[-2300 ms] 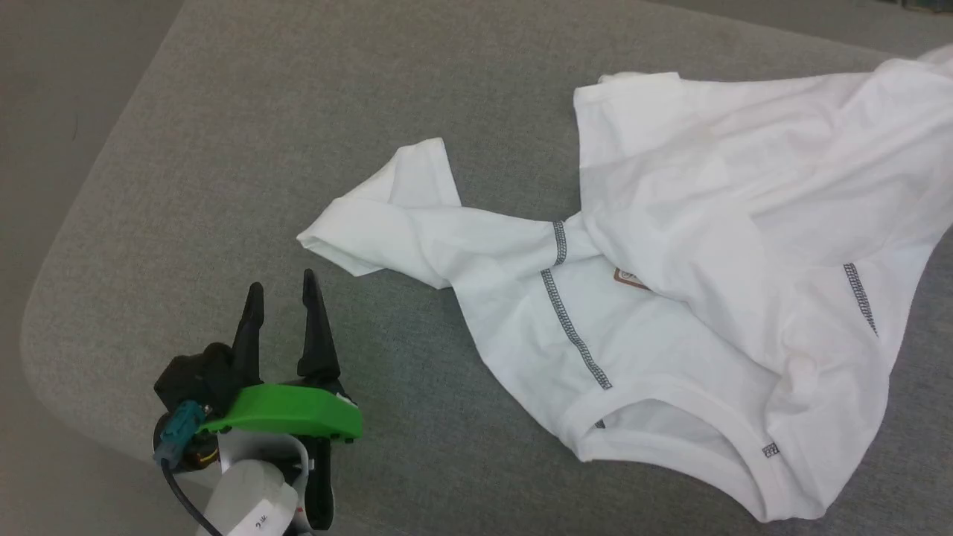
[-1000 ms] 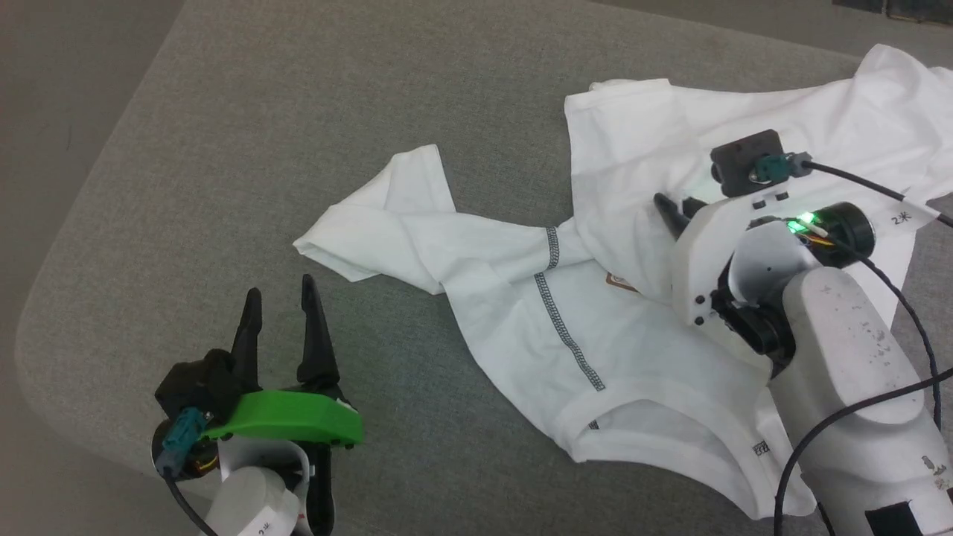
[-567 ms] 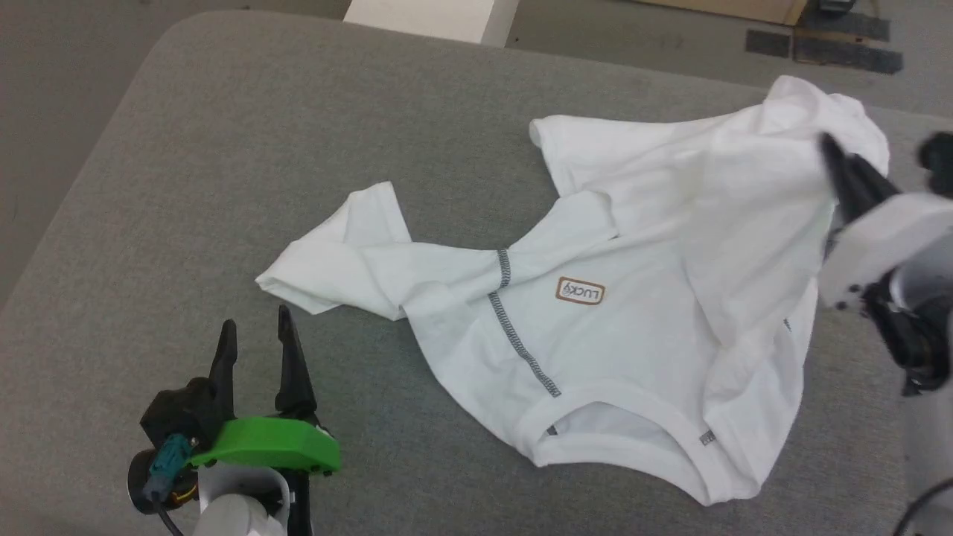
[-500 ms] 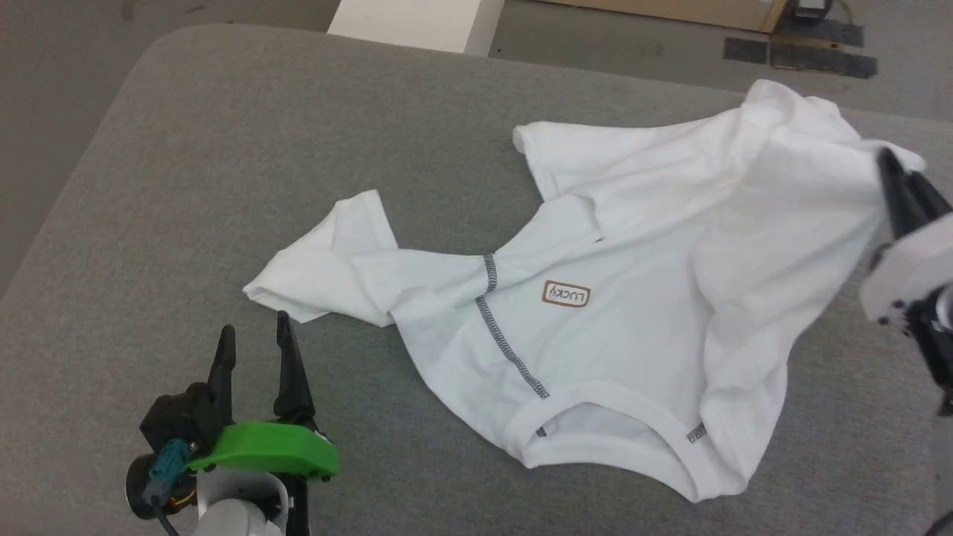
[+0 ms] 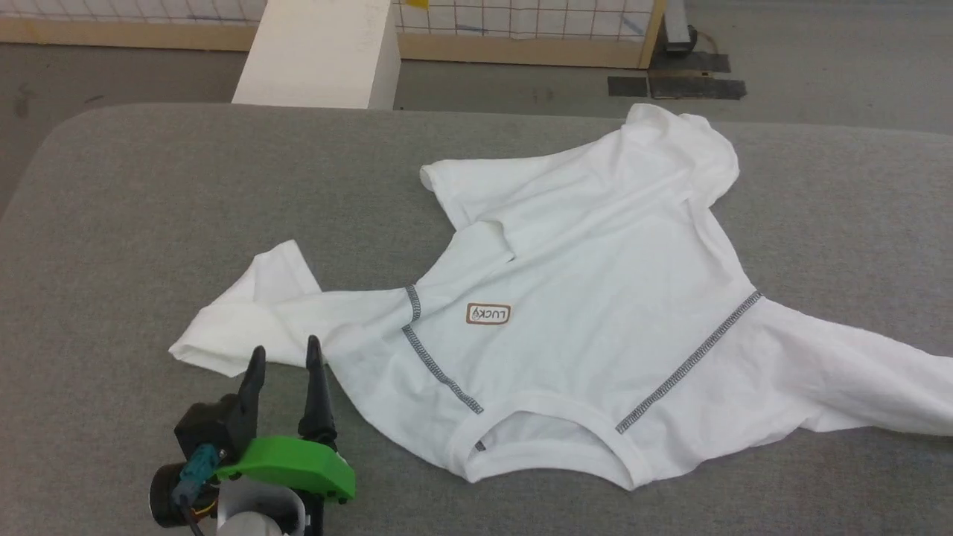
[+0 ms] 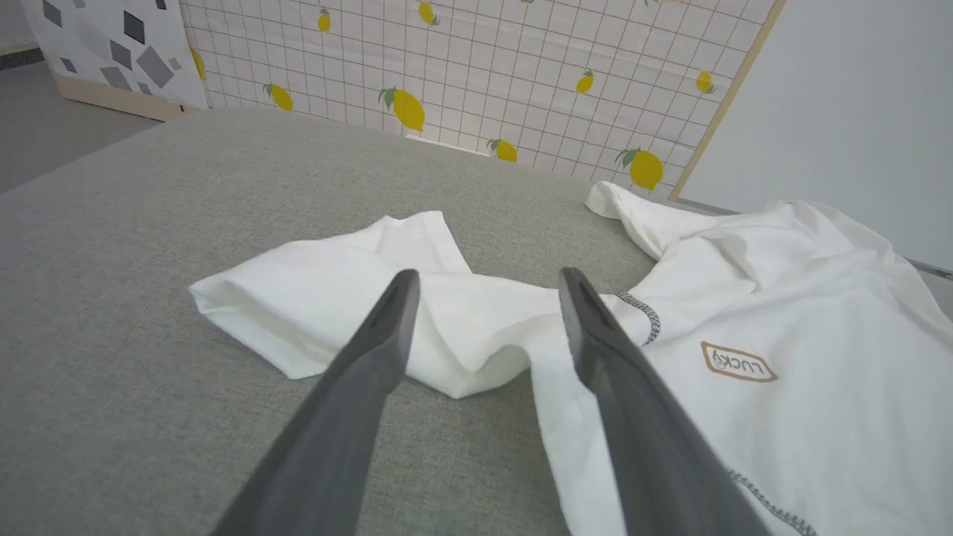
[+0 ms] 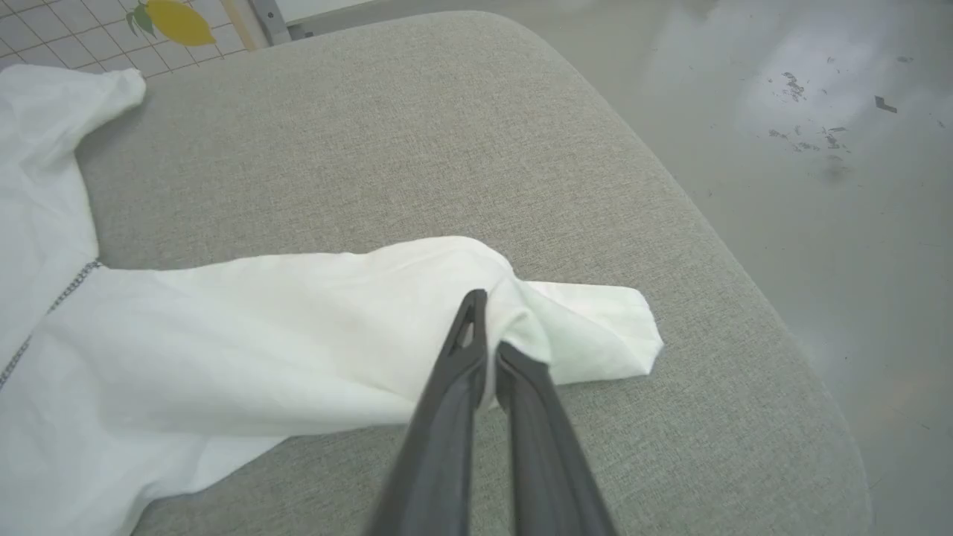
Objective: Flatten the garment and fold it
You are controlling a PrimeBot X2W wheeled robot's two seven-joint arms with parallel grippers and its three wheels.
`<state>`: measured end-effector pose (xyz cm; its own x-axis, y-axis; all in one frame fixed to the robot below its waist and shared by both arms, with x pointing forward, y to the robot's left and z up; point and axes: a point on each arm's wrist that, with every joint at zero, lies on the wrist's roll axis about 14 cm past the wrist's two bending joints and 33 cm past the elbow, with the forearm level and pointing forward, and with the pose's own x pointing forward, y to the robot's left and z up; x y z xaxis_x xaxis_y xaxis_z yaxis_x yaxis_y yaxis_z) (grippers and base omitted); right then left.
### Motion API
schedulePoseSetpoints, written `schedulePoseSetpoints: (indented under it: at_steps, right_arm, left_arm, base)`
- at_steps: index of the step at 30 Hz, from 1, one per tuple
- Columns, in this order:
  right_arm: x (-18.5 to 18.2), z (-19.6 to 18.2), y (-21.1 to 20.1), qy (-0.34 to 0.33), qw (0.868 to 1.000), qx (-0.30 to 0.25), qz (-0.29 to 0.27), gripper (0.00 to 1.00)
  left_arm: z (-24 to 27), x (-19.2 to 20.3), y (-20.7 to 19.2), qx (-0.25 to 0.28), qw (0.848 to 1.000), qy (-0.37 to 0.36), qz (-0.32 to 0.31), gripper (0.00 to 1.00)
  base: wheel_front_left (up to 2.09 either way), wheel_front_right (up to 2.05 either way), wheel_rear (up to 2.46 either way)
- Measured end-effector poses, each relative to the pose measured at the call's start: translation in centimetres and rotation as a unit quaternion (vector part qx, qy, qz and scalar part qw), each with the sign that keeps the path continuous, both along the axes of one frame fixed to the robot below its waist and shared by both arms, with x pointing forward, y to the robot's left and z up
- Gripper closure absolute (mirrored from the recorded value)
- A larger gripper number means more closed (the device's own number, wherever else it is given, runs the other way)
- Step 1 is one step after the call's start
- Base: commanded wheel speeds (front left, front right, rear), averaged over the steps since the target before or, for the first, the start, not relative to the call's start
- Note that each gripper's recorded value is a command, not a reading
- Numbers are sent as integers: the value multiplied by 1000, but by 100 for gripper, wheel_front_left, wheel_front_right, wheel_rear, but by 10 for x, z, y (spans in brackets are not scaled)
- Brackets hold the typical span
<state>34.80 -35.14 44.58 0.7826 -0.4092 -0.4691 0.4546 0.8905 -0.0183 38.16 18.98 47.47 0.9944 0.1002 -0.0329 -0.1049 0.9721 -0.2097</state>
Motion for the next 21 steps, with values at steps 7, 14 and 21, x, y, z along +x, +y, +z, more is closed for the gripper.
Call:
schedulePoseSetpoints:
  at_steps: [7,14,21]
  right_arm:
    - [-21,-13,1,-19,999,29,-11,0]
    - [-29,-19,39,-50,997,50,41,0]
    - [-38,-28,68,-43,993,77,75,0]
  left_arm:
    - [-40,-5,-30,-14,992,114,-54,0]
    - [-69,-8,-39,-25,972,224,-59,0]
    - [-81,0,-40,-11,958,278,-70,0]
  base:
    - [0,0,0]
    - [0,0,0]
    - [0,0,0]
